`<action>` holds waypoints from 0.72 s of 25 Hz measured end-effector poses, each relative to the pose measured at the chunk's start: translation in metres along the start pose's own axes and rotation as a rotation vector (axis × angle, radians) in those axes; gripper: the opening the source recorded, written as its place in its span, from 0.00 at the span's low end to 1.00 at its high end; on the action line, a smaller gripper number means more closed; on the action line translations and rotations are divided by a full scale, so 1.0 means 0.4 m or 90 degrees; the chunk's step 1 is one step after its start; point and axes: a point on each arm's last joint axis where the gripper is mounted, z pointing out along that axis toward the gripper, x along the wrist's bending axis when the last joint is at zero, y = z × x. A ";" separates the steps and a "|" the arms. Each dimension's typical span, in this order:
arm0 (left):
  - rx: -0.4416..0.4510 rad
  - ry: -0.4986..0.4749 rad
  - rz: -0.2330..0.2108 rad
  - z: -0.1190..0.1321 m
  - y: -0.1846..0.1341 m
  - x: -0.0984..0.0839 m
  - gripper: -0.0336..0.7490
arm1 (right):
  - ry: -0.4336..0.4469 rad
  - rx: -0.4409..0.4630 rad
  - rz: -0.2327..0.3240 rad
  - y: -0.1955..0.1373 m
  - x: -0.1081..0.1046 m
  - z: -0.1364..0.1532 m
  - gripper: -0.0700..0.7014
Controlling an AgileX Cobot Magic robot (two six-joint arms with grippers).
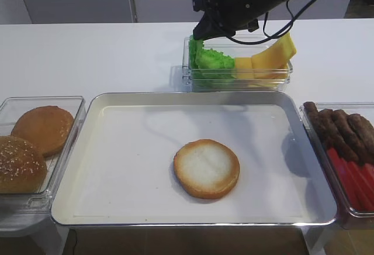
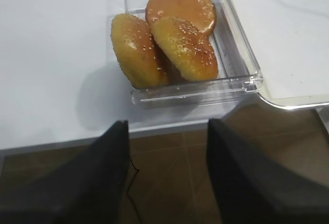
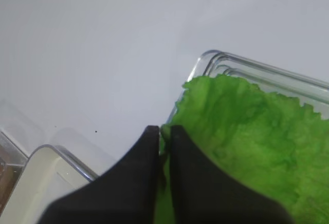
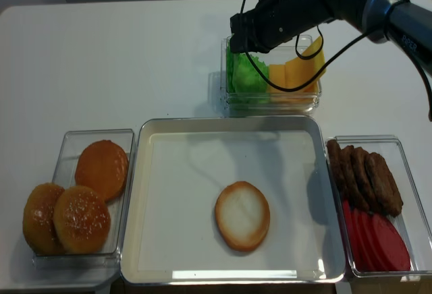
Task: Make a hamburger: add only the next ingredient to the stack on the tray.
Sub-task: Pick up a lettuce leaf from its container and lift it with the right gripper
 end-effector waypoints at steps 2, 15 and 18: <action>0.000 0.000 0.000 0.000 0.000 0.000 0.50 | 0.000 0.000 0.000 0.000 0.000 0.000 0.15; 0.000 0.000 0.000 0.000 0.000 0.000 0.50 | -0.016 -0.015 -0.052 0.024 0.050 -0.075 0.15; 0.000 0.000 0.000 0.000 0.000 0.000 0.50 | -0.013 -0.015 -0.066 0.029 0.074 -0.106 0.15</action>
